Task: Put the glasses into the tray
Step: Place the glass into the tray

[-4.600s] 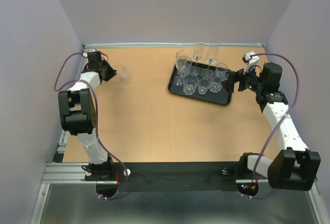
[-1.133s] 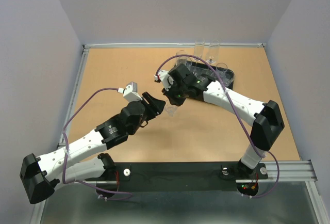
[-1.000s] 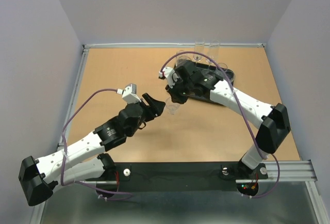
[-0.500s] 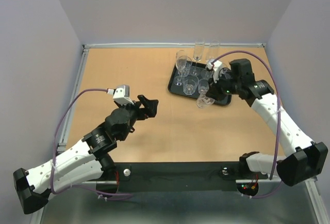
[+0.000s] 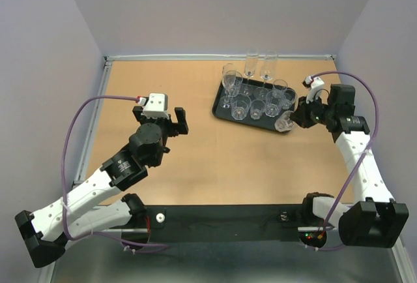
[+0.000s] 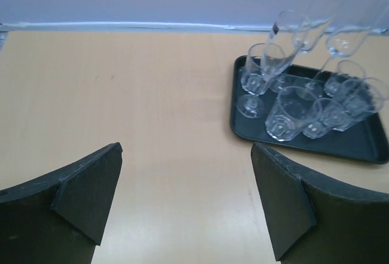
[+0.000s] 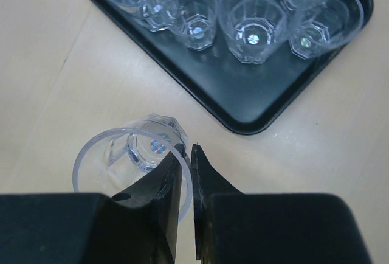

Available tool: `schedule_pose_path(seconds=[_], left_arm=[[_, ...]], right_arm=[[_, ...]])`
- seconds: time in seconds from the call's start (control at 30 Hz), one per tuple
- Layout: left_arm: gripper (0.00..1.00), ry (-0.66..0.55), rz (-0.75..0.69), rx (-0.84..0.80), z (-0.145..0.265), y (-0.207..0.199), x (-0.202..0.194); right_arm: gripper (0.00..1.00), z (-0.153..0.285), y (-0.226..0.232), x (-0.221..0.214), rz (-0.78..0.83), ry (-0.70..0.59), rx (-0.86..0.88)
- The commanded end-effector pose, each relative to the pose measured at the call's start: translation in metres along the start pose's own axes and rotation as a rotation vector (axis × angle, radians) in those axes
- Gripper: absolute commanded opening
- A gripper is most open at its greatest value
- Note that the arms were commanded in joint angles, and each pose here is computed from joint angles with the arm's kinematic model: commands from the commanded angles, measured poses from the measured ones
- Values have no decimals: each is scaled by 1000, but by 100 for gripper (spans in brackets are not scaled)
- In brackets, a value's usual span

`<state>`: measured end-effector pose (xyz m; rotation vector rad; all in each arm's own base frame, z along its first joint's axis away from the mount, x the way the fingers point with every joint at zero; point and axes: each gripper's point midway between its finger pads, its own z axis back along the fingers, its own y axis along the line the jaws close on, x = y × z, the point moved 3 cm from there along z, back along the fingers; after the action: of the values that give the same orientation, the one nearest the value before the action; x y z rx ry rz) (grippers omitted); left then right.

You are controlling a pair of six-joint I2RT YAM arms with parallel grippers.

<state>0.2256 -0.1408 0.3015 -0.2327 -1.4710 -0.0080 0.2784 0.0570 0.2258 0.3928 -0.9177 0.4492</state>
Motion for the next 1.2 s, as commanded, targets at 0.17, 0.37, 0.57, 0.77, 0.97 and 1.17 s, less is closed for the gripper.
schedule_pose_path(seconds=[0.17, 0.37, 0.57, 0.77, 0.97, 1.17], left_arm=[[99, 3, -138, 91, -7, 20, -8], [99, 6, -140, 87, -5, 23, -11], [99, -8, -129, 86, -2, 26, -8], [99, -10, -127, 81, -2, 26, -7], [99, -14, -123, 81, -1, 28, -6], [99, -12, -123, 78, -2, 27, -6]], right_arm=[[1, -5, -59, 15, -221, -143, -236], [1, -22, -78, 15, -329, -139, -289], [0, -32, -95, 1, -354, -109, -364], [1, -48, -107, -13, -366, -77, -385], [0, -63, -115, -22, -382, -45, -374], [1, -81, -120, -30, -410, -8, -341]])
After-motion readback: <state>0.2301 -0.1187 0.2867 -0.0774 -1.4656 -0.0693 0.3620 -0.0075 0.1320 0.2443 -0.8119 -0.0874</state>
